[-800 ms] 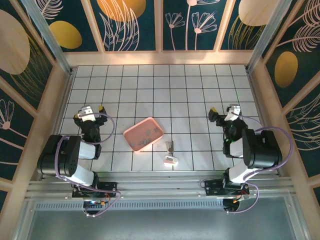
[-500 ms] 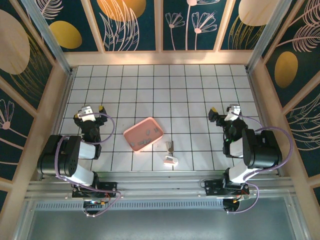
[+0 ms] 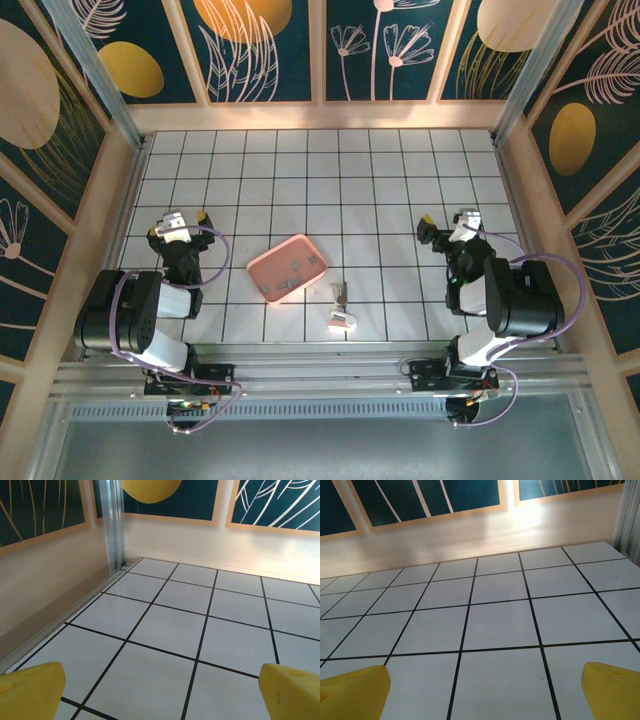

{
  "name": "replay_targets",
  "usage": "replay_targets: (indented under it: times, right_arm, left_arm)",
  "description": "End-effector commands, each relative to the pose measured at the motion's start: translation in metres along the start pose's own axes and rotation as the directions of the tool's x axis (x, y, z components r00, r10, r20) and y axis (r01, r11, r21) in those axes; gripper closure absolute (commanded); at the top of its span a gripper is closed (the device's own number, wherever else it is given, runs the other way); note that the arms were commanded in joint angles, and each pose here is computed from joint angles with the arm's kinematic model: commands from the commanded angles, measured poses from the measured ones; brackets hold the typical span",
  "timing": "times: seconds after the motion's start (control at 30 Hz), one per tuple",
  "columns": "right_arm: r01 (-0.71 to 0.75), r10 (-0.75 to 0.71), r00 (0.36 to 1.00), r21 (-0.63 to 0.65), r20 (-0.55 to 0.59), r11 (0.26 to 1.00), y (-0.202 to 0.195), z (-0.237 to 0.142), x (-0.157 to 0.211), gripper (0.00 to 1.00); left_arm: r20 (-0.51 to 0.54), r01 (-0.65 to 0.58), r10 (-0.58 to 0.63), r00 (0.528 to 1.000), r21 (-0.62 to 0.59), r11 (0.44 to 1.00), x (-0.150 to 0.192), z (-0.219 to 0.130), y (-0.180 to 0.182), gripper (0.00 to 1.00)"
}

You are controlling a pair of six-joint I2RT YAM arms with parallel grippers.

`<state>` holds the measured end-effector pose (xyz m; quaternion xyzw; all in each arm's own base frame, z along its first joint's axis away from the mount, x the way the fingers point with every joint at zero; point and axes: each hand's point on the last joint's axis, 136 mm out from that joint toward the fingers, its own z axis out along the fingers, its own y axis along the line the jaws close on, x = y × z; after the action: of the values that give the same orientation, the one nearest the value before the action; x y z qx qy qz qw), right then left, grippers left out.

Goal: Load the staples into the stapler

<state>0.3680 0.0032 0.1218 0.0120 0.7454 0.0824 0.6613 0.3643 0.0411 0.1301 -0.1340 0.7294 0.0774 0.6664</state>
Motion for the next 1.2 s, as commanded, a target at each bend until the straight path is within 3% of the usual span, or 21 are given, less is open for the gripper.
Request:
replay_targets:
  times: [0.0,0.83,0.97,1.17]
  right_arm:
    - [0.016,-0.017,1.0,0.008,0.024,1.0,-0.001,0.004,-0.008,0.01]
    - [0.0,-0.002,0.999,0.041,0.055,0.999,-0.006,-0.002,-0.012,0.01]
    - [-0.009,0.001,0.995,0.075,0.1,0.997,-0.009,-0.016,-0.029,0.01]
    - [-0.07,0.068,0.997,0.075,0.03,0.995,-0.005,-0.012,-0.048,0.01]
  left_arm:
    - [0.026,0.023,-0.023,0.999,0.004,1.0,-0.009,0.002,0.0,0.01]
    - [0.017,0.011,-0.011,1.0,0.021,1.0,-0.011,0.004,-0.004,0.01]
    - [-0.063,-0.017,0.019,0.998,0.028,0.999,-0.022,0.018,-0.013,0.03]
    - [-0.084,0.003,0.006,0.996,0.102,0.995,-0.055,0.017,-0.03,0.08]
